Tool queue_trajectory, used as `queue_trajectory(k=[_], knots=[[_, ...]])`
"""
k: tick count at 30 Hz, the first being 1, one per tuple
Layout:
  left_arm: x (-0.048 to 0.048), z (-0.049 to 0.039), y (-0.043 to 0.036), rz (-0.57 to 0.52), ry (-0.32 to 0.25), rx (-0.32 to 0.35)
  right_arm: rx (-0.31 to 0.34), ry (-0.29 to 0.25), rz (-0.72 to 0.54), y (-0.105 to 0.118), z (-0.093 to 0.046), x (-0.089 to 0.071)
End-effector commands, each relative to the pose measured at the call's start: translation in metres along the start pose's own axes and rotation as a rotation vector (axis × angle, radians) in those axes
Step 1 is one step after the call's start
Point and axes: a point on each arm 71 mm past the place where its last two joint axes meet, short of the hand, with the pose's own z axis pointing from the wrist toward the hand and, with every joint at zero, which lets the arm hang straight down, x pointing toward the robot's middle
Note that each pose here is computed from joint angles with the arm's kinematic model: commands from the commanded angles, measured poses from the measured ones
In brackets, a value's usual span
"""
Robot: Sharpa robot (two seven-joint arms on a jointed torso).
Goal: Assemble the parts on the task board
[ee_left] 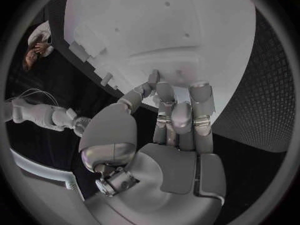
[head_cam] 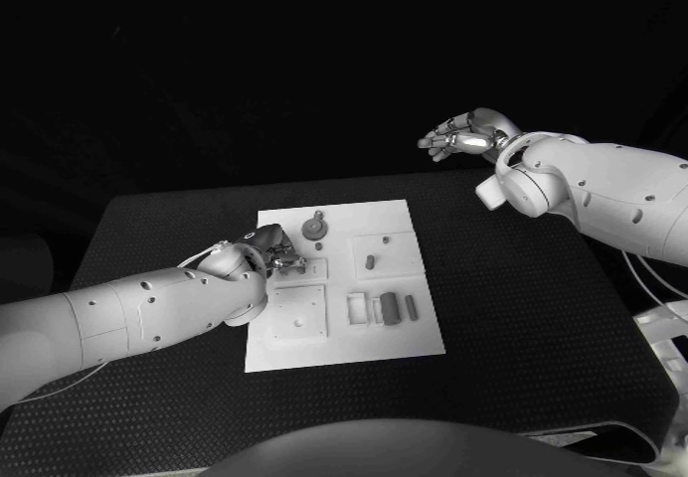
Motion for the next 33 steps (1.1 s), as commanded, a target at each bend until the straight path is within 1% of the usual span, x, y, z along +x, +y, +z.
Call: queue_trajectory(k=[1, 6, 9, 12, 19, 25, 30, 33], knots=[[0.0139, -0.0029, 0.0025, 0.024, 0.063, -0.025, -0.009, 0.013, 0.002, 0.001, 0.000, 0.001], [0.0130, -0.0018, 0.0054, 0.024, 0.060, -0.043, -0.009, 0.013, 0.002, 0.001, 0.000, 0.001], [0.0140, -0.0016, 0.0075, 0.007, 0.078, -0.061, -0.009, 0.013, 0.002, 0.001, 0.000, 0.001], [0.0150, -0.0018, 0.0071, 0.004, 0.090, -0.063, -0.008, 0.013, 0.002, 0.000, 0.000, 0.001], [0.0167, -0.0020, 0.0053, 0.003, 0.107, -0.060, -0.008, 0.013, 0.002, 0.000, -0.001, 0.001], [0.0173, -0.0020, 0.0032, -0.001, 0.108, -0.052, -0.009, 0.014, 0.002, 0.001, 0.000, 0.001], [0.0180, -0.0020, 0.0000, -0.001, 0.108, -0.039, -0.009, 0.014, 0.002, 0.001, 0.000, 0.001], [0.0184, -0.0017, -0.0031, 0.028, 0.107, -0.018, -0.009, 0.014, 0.002, 0.001, 0.000, 0.001]])
